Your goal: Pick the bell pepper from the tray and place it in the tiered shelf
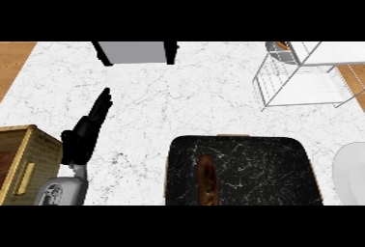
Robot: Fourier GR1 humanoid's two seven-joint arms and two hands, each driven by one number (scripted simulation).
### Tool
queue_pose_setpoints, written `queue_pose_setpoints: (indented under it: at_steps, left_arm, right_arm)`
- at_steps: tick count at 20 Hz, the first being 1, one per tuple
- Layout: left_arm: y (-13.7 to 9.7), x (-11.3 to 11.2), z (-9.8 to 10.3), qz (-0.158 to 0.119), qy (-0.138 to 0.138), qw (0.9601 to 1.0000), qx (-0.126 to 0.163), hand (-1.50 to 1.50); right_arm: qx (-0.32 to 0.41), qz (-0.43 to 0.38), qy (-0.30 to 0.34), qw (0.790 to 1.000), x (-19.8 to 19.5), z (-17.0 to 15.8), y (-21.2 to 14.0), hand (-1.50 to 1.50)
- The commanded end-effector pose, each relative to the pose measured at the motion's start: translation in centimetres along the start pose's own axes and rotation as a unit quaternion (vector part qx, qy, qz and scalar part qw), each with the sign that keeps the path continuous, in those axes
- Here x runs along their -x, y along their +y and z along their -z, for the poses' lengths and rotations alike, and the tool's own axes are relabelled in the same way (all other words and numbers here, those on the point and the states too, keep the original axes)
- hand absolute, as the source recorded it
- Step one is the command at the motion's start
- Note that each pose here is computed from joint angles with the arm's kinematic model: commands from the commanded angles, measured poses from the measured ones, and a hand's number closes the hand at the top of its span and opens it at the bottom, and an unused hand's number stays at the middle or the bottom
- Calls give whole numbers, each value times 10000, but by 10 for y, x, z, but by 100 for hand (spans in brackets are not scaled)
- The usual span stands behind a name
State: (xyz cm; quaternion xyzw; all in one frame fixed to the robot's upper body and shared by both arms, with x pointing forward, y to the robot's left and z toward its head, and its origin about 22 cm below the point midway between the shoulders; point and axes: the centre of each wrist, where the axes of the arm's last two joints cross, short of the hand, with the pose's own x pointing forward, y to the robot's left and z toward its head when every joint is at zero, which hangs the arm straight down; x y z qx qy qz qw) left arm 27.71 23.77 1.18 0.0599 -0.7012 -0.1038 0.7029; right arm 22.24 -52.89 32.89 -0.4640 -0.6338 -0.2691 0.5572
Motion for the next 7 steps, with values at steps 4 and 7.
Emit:
queue_pose_setpoints:
  at_steps: [4,7]
  left_arm:
    - [2,2,3,-28,16,10000,-11,0]
    - [-5,-16,13,18,-65,10000,67,0]
  right_arm:
    - [-344,-455,13,9984,36,5,-101,-150]
    - [-309,-359,69,9989,41,10,-132,-150]
